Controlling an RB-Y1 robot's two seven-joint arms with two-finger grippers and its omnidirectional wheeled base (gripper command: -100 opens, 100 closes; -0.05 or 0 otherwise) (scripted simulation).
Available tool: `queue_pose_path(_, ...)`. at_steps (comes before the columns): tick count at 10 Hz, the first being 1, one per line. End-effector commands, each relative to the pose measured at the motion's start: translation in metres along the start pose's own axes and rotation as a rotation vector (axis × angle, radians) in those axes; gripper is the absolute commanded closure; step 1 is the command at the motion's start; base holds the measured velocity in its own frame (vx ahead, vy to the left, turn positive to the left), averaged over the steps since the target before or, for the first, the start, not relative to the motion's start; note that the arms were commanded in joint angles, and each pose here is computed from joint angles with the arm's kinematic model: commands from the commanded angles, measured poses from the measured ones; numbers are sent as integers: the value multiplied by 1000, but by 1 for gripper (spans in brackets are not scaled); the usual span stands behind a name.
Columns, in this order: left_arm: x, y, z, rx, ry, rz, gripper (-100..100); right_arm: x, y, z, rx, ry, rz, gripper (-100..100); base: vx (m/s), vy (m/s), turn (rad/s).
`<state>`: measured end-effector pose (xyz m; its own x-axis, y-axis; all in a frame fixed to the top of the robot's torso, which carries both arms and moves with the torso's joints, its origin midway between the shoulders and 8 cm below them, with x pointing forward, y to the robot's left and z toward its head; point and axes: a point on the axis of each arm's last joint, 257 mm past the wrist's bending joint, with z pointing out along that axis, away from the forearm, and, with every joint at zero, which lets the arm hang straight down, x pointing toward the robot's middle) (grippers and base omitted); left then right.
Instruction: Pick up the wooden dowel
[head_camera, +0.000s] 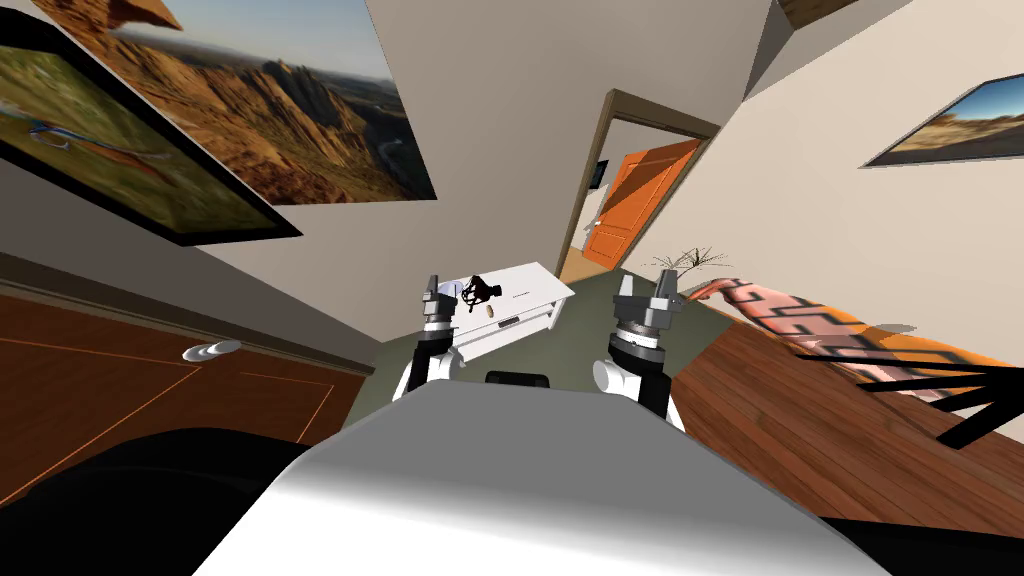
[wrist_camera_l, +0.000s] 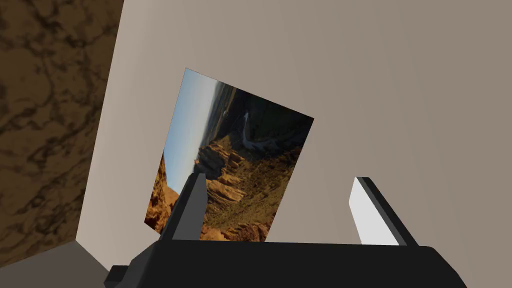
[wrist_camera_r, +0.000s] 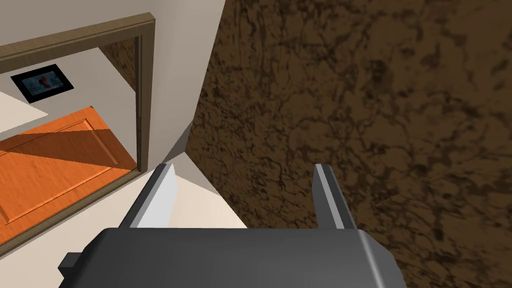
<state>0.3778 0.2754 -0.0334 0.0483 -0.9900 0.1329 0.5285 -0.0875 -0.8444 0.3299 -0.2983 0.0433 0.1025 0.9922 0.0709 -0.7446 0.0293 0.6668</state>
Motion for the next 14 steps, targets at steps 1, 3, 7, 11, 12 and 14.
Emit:
queue_pose_path(1, 1, 7, -4, -22, 23, 10, -100, 0, 0, 0, 0, 0, 0, 0, -7, 6, -81)
queue_pose_path(3, 1, 24, -13, -71, 58, 22, -100, 0, 0, 0, 0, 0, 0, 0, -30, 22, -139)
queue_pose_path(7, -8, 74, -50, -225, 120, 31, -100, 0, 0, 0, 0, 0, 0, 0, -47, 37, -214)
queue_pose_path(11, -23, 118, -94, -381, 166, 37, -100, 0, 0, 0, 0, 0, 0, 0, -43, 36, -250)
queue_pose_path(12, -29, 132, -112, -436, 171, 33, -100, 0, 0, 0, 0, 0, 0, 0, -16, 15, -218)
queue_pose_path(14, -37, 146, -131, -495, 182, 36, -100, 0, 0, 0, 0, 0, 0, 0, -12, 10, -182)
